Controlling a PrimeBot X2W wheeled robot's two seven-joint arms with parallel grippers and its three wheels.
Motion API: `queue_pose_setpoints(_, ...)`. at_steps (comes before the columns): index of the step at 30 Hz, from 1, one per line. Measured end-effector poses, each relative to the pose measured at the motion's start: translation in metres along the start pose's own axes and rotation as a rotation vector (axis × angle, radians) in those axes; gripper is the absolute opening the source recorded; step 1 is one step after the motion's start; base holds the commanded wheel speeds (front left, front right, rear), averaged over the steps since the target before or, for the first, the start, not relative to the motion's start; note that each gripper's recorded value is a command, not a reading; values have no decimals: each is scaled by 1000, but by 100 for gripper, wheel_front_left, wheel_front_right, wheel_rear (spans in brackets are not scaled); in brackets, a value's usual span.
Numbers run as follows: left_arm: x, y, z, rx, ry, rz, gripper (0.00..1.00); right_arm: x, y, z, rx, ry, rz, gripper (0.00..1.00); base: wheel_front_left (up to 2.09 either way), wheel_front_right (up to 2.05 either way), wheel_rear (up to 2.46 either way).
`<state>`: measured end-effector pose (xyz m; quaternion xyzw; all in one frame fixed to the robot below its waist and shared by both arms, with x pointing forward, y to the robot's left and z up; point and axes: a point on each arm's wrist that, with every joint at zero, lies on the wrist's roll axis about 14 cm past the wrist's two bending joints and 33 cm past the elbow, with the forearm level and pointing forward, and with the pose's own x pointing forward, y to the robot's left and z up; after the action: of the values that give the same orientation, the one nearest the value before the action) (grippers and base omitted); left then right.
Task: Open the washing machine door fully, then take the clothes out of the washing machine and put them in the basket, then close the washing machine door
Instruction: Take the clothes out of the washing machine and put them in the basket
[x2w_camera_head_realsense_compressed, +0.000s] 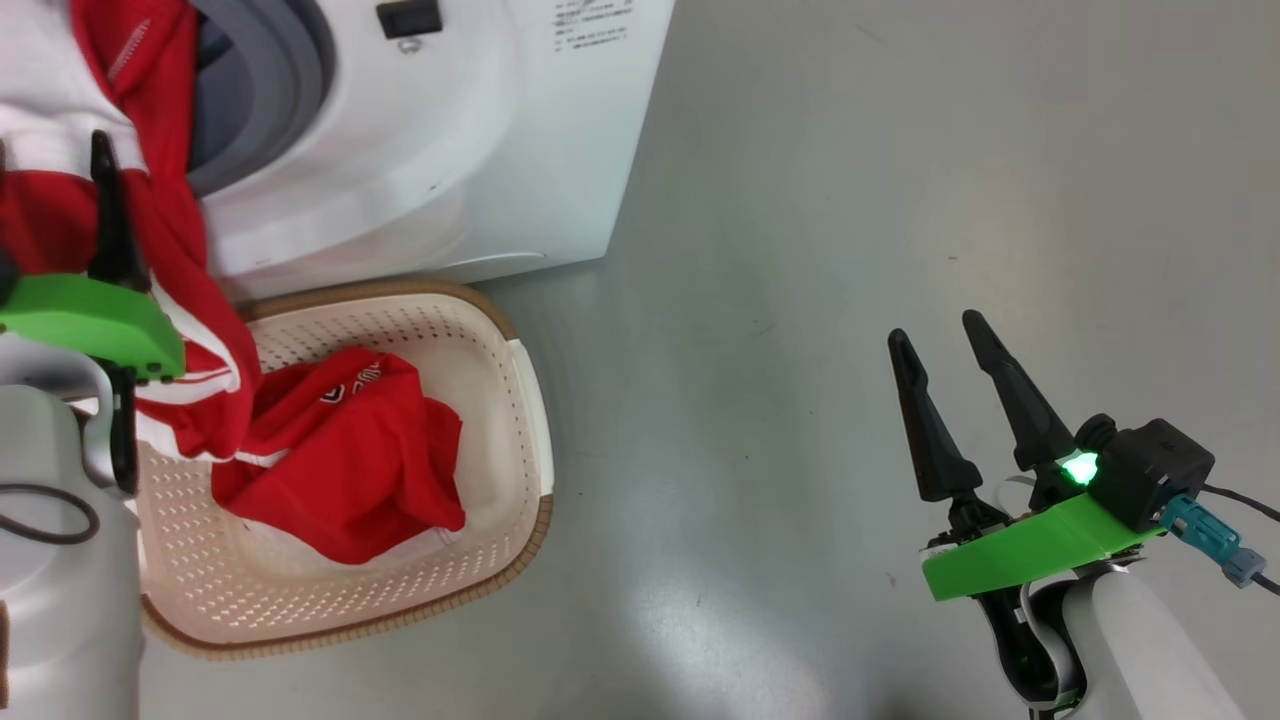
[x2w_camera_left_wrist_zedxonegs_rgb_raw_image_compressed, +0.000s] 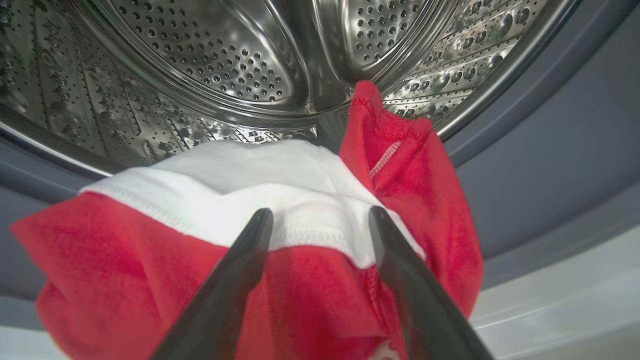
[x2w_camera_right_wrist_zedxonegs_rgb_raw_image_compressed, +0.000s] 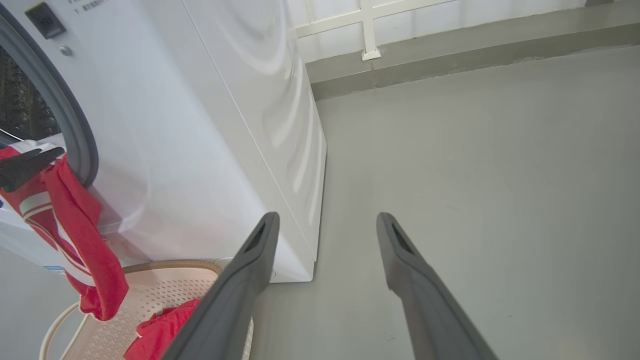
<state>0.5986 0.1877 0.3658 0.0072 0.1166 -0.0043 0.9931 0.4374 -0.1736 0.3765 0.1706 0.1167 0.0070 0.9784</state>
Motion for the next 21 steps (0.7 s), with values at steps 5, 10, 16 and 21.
queue_pose_setpoints(5,4,1,-11,26,29,6,100,-1,-4,-2,-1,7,-11,100,0,0,0)
queue_pose_setpoints(10,10,3,-10,34,28,15,100,1,-5,-1,-3,3,-14,100,0,0,0)
queue_pose_setpoints(16,12,6,-8,38,23,19,27,2,-5,0,-3,-1,-14,100,0,0,0)
queue_pose_setpoints(21,12,7,-7,29,18,23,0,2,-5,0,-3,-1,-14,100,0,0,0)
